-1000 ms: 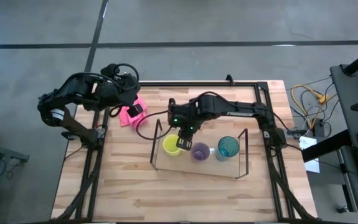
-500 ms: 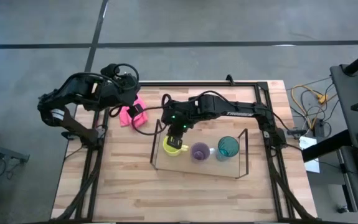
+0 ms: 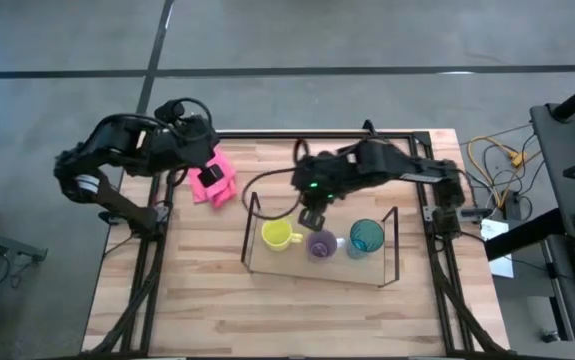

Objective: Stack small to large cups/mugs on shelf
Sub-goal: Return to Home Position

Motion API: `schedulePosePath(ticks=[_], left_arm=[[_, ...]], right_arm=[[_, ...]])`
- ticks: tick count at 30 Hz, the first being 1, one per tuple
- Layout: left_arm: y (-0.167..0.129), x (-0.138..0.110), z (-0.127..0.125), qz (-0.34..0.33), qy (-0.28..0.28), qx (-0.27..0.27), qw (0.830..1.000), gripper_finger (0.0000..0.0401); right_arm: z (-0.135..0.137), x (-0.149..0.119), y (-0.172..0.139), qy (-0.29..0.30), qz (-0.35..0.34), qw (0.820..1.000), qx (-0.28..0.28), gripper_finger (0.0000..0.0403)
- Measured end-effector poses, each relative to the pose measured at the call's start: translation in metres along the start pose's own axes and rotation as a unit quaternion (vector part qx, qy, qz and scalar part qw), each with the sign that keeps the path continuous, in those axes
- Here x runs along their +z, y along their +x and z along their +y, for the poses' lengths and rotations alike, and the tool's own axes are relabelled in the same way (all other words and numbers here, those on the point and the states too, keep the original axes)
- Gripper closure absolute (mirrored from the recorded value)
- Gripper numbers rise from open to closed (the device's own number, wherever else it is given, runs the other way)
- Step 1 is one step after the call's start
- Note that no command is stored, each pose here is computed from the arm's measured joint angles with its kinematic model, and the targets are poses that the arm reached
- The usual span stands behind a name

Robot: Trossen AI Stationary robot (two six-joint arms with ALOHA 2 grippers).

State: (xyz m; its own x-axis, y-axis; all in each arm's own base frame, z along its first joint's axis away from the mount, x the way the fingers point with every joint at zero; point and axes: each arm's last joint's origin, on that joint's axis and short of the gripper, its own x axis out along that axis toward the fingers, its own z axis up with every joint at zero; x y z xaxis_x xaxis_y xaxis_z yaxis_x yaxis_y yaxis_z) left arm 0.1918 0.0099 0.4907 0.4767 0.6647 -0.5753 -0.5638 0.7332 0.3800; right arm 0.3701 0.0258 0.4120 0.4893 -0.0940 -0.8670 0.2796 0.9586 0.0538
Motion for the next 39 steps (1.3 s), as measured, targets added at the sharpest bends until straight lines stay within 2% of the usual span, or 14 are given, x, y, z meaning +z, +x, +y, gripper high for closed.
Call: schedulePosePath(ticks=[3, 8, 12, 20, 29, 39], left_arm=[[-0.004, -0.002, 0.003, -0.002, -0.008, -0.014, 1.000, 0.0328], [-0.018, -0.011, 0.015, -0.004, -0.021, -0.088, 0.996, 0.0328], [-0.033, -0.020, 0.029, -0.016, -0.041, -0.136, 0.990, 0.0328], [-0.065, -0.048, 0.066, -0.057, -0.139, -0.162, 0.975, 0.0328], [-0.083, -0.070, 0.090, -0.092, -0.152, -0.170, 0.969, 0.0328], [-0.085, -0.105, 0.102, -0.113, -0.167, -0.164, 0.966, 0.0328]], right_arm=[[-0.001, -0.010, -0.025, -0.008, -0.014, 1.000, -0.011, 0.0312], [-0.003, -0.030, -0.059, -0.016, -0.022, 0.999, -0.037, 0.0312], [-0.007, -0.046, -0.090, -0.017, -0.054, 0.998, -0.027, 0.0312], [-0.025, -0.089, -0.131, 0.015, -0.080, 0.996, -0.022, 0.0312], [-0.048, -0.139, -0.148, 0.045, -0.109, 0.993, -0.023, 0.0312], [-0.070, -0.182, -0.140, 0.072, -0.180, 0.981, 0.001, 0.0312]])
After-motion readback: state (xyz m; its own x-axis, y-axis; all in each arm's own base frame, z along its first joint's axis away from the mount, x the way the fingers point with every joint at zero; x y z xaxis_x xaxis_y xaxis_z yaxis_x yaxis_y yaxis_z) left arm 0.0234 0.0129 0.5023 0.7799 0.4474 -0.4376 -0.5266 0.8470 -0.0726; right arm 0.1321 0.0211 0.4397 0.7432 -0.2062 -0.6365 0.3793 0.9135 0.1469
